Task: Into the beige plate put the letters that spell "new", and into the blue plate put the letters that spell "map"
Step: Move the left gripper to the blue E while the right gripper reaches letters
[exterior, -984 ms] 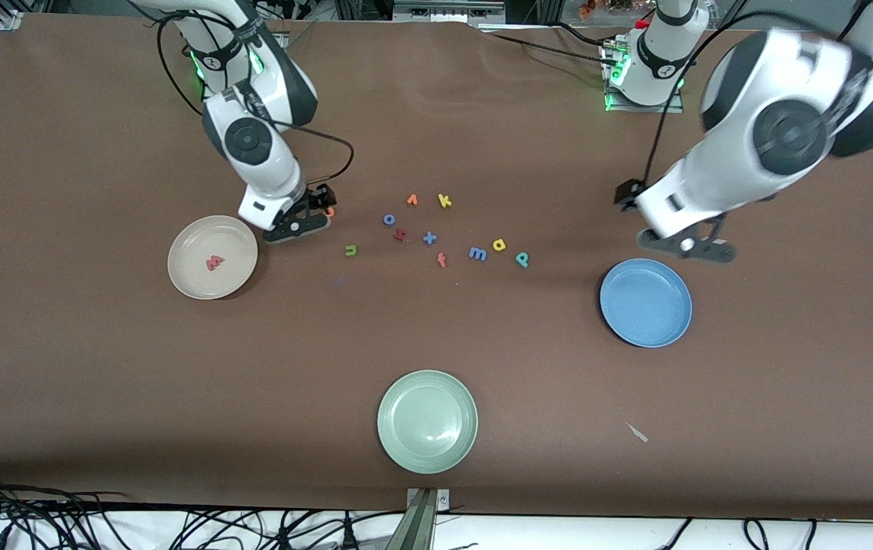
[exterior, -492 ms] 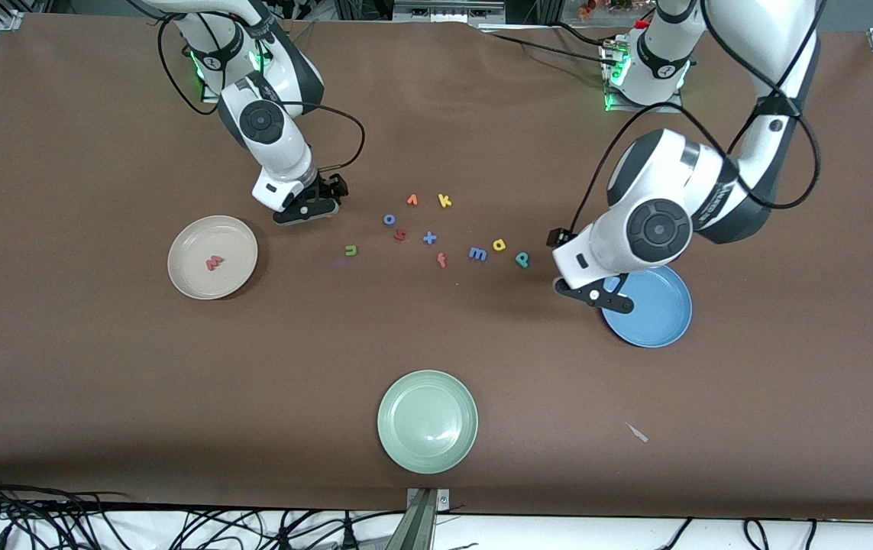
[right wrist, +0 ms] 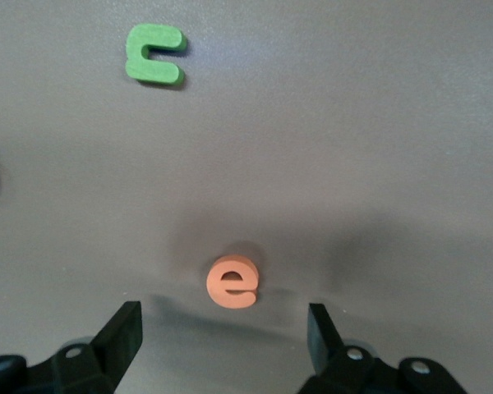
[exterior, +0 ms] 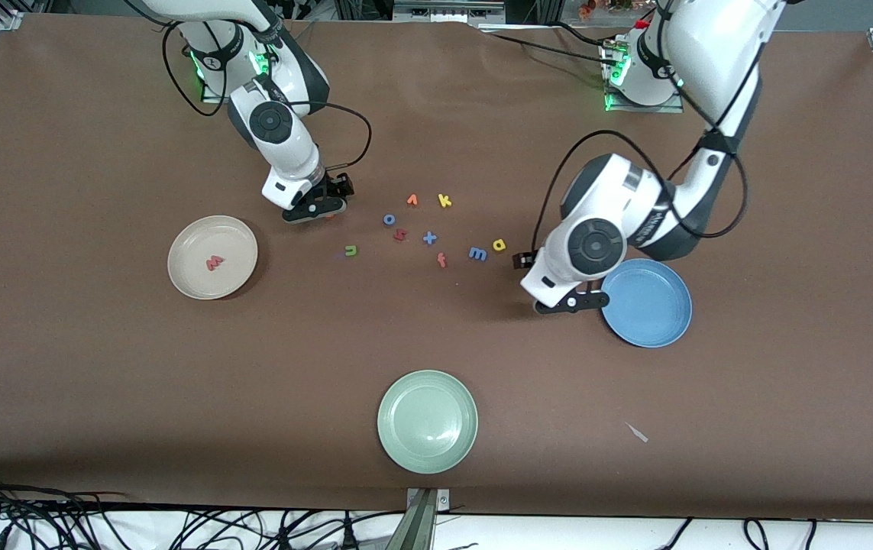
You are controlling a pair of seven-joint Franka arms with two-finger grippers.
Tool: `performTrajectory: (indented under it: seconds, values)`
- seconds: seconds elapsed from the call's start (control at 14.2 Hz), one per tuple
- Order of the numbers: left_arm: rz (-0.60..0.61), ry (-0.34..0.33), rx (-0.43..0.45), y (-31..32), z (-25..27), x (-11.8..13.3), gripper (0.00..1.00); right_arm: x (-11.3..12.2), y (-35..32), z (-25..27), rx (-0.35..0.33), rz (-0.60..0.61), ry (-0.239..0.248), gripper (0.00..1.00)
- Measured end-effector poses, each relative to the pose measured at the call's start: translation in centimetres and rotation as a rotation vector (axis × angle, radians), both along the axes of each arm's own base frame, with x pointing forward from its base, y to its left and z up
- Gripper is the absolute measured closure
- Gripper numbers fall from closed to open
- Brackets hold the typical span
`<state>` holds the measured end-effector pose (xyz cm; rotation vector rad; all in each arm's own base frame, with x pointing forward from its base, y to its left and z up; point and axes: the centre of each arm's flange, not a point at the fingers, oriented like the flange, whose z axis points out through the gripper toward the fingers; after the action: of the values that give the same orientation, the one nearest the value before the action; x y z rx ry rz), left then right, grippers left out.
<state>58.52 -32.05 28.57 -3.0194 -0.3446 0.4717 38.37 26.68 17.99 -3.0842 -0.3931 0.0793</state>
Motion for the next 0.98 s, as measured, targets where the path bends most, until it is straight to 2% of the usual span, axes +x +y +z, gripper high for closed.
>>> performTrajectory:
  seconds: [0.07, 0.14, 0.28, 0.56, 0.7, 0.98]
  values:
    - [0.073, -0.009, 0.021, -1.3, -0.9, -0.4, 0.0, 0.0, 0.0, -0.1, 0.001, 0.0, 0.0, 0.15]
    - [0.148, -0.023, 0.039, -2.4, -1.8, -0.8, 0.0, 0.0, 0.0, -0.1, 0.001, 0.0, 0.0, 0.15]
    - [0.314, -0.058, 0.063, -4.8, -3.7, -1.4, 0.0, 0.1, 0.1, -0.3, 0.002, 0.001, 0.0, 0.28]
    - [0.677, -0.106, 0.107, -10.1, -7.2, -3.8, 0.0, 0.4, 0.2, -0.6, 0.011, 0.002, -0.008, 0.35]
    - [0.773, -0.1, 0.145, -11.5, -8.1, -5.3, 0.0, 0.6, 0.2, -0.6, 0.014, 0.0, -0.012, 0.36]
    - [0.963, -0.097, 0.201, -11.4, -8.9, -5.8, 0.0, 0.8, 0.2, -0.7, 0.012, 0.004, -0.014, 0.41]
